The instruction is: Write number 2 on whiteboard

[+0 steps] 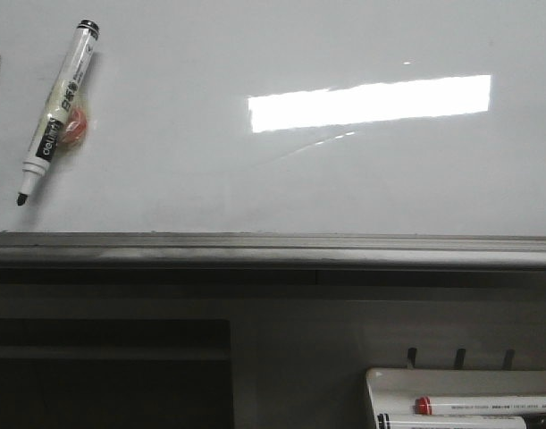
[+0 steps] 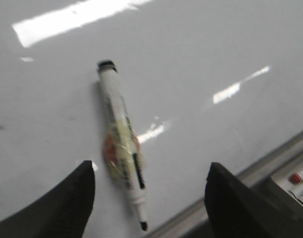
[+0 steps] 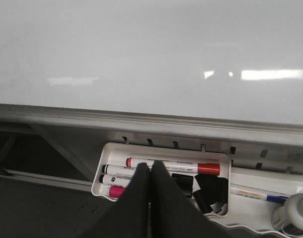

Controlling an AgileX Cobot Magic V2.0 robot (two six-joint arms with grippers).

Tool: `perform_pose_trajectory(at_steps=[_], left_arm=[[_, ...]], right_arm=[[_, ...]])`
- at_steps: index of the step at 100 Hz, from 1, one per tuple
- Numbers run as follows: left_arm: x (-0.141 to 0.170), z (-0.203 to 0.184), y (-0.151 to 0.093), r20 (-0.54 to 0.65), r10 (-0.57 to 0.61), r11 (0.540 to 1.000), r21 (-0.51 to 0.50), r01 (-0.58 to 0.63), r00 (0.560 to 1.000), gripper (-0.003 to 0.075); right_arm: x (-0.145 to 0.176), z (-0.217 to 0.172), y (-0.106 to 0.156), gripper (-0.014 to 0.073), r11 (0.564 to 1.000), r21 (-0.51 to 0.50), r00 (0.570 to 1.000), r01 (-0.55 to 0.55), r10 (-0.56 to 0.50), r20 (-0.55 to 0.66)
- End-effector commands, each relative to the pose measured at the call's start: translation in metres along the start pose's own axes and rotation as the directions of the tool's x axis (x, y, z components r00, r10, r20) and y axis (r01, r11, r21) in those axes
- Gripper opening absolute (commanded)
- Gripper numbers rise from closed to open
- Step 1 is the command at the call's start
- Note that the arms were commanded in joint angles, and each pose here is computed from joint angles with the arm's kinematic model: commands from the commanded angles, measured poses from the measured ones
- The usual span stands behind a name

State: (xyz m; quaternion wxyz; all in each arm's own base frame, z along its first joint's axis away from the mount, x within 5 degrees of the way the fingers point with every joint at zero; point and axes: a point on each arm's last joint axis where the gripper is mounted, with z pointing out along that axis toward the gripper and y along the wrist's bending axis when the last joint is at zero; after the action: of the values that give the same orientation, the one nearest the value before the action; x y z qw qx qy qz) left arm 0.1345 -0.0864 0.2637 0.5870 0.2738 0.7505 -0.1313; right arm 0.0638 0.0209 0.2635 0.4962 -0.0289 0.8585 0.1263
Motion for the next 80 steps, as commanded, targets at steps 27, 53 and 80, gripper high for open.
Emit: perform_pose_trajectory(at_steps=[27,53,80], left_arm=[[0.006,0.049,0.0,0.018,-0.205,0.977,-0.048,0.206,0.979,0.044],[0.013,0.064,0.001,-0.002,-0.234,0.969,-0.078,0.233,0.972,0.0384],[0.018,0.07,0.0,-0.031,-0.226,0.972,-0.079,0.223,0.974,-0.0019]], right_arm=[[-0.015,-0.002,0.001,-0.0051,1.0,-0.005,0.996,-0.007,0.008,0.094],[-0.015,-0.002,0.001,-0.0051,1.0,-0.005,0.996,-0.007,0.008,0.094],[-0.015,-0.002,0.001,-0.0051,1.0,-0.005,0.995,-0.007,0.008,0.096]])
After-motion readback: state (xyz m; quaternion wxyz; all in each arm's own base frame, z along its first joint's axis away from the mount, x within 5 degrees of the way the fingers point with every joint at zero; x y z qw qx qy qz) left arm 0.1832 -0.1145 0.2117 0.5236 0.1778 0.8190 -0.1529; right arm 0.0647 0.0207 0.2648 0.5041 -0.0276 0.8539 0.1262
